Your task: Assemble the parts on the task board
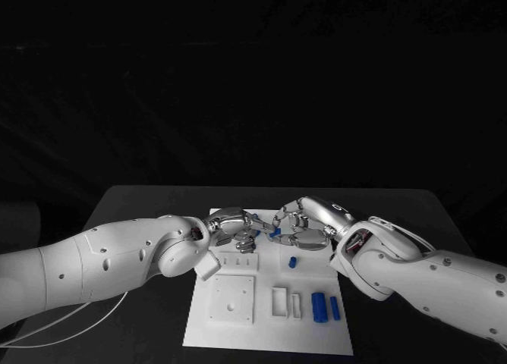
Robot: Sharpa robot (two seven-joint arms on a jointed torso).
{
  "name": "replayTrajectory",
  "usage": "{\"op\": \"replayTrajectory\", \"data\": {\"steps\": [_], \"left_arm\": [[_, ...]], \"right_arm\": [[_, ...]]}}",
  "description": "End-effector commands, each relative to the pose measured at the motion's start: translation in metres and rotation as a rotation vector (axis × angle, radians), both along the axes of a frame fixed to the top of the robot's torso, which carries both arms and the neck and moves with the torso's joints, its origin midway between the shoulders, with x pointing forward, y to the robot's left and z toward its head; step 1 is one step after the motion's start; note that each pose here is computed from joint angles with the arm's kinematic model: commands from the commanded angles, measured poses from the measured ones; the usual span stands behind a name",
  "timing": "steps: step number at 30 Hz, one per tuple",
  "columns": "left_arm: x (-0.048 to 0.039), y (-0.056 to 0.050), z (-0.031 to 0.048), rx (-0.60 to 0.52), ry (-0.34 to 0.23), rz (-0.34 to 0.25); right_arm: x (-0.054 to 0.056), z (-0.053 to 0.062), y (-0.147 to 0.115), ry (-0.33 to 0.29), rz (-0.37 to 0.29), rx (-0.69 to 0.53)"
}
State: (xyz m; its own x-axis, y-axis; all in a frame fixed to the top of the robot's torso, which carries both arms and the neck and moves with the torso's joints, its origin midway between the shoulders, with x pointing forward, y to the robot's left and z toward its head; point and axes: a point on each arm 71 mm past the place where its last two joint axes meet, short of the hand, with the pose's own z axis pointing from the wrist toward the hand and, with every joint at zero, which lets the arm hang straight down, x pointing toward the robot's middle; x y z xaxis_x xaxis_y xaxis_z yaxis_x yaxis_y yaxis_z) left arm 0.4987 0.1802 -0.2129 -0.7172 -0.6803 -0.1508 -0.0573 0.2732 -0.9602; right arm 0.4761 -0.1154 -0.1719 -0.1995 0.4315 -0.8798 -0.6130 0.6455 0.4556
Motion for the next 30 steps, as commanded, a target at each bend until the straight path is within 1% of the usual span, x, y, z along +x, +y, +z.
{"op": "replayTrajectory", "data": {"steps": [1, 6, 9, 11, 13, 15, 16, 18, 19, 21, 23, 24, 26, 28, 30], "left_arm": [[0.003, 0.002, 0.0035, -0.023, -0.017, 0.053], [0.0037, 0.002, 0.0031, 0.002, -0.032, 0.065], [0.005, 0.004, 0.0026, 0.037, -0.054, 0.081], [0.0062, 0.006, 0.0021, 0.071, -0.075, 0.092], [0.0076, 0.01, 0.001, 0.129, -0.101, 0.109], [0.0088, 0.013, -0.0008, 0.179, -0.106, 0.13], [0.0092, 0.017, -0.0026, 0.225, -0.104, 0.149], [0.0096, 0.023, -0.0074, 0.306, -0.068, 0.164], [0.0101, 0.027, -0.0089, 0.353, -0.068, 0.183], [0.0107, 0.031, -0.0111, 0.424, -0.074, 0.187], [0.0112, 0.036, -0.0127, 0.501, -0.079, 0.216], [0.0114, 0.038, -0.0132, 0.541, -0.093, 0.214], [0.0111, 0.041, -0.0143, 0.619, -0.102, 0.223], [0.0102, 0.043, -0.0155, 0.726, -0.129, 0.196], [0.0087, 0.043, -0.0162, 0.808, -0.142, 0.177]], "right_arm": [[0.002, -0.002, -0.004, 0.004, -0.015, 0.013], [0.003, 0.0, -0.008, -0.007, -0.034, 0.04], [0.005, 0.0, -0.013, -0.014, -0.046, 0.052], [0.006, 0.001, -0.018, -0.013, -0.059, 0.066], [0.009, 0.0, -0.025, -0.008, -0.077, 0.079], [0.013, -0.001, -0.036, -0.004, -0.103, 0.09], [0.015, -0.001, -0.042, -0.007, -0.123, 0.093], [0.02, -0.001, -0.055, -0.026, -0.168, 0.088], [0.024, -0.001, -0.061, -0.03, -0.189, 0.083], [0.032, 0.001, -0.072, -0.043, -0.223, 0.075], [0.04, 0.002, -0.083, -0.046, -0.26, 0.073], [0.044, 0.003, -0.089, -0.044, -0.277, 0.074], [0.051, 0.005, -0.097, -0.045, -0.306, 0.072], [0.058, 0.006, -0.105, -0.034, -0.331, 0.06], [0.065, 0.009, -0.11, -0.04, -0.349, 0.052]]}}
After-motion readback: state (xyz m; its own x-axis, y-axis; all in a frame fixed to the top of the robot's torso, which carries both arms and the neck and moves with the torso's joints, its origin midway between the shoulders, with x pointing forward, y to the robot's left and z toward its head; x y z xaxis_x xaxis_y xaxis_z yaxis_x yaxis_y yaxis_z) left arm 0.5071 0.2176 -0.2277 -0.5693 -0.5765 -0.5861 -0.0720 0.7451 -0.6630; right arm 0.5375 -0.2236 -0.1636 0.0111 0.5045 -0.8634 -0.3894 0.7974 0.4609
